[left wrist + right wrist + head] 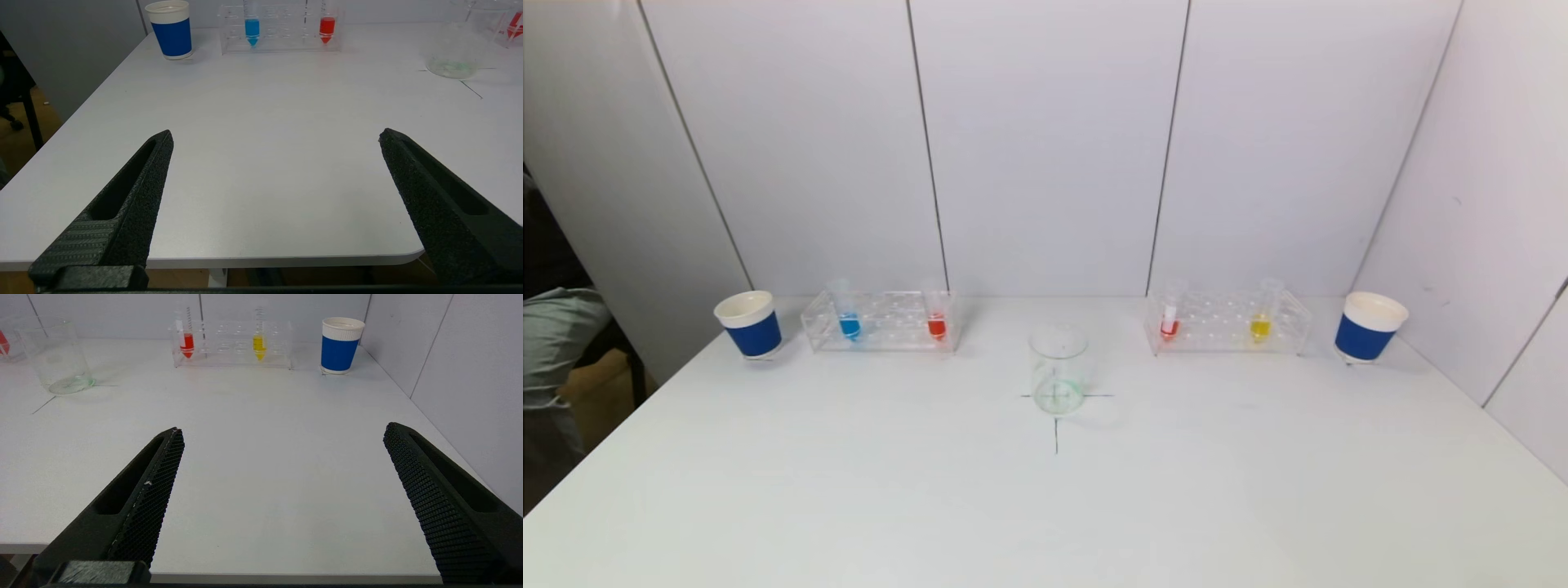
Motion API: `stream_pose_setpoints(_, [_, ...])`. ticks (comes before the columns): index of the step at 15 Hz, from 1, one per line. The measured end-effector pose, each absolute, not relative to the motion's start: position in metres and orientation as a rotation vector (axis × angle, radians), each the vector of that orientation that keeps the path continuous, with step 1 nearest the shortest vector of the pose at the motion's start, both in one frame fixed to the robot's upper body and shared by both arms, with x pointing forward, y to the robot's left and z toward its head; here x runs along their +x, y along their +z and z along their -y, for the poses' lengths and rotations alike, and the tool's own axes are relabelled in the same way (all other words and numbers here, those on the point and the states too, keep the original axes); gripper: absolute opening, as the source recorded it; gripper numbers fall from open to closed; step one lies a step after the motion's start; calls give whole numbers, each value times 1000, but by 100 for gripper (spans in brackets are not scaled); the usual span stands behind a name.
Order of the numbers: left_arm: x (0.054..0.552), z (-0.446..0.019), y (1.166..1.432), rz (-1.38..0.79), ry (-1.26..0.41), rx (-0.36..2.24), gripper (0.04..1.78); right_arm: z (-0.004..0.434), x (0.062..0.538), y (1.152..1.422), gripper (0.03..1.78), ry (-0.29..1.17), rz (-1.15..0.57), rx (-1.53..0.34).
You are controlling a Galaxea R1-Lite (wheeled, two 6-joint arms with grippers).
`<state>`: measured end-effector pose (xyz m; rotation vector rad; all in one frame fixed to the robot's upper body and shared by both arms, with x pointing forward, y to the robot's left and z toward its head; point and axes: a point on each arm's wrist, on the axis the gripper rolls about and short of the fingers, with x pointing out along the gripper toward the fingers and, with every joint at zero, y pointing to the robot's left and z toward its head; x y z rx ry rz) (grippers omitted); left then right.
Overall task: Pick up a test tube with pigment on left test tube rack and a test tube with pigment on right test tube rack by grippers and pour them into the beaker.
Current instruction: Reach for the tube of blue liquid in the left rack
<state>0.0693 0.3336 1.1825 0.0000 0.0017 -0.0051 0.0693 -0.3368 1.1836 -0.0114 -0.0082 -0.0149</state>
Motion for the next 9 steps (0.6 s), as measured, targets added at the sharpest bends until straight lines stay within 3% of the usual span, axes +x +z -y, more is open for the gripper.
stream_pose_setpoints(9, [69, -334, 1183, -1, -5, 2, 176, 337, 69, 1184, 177, -15, 8, -12])
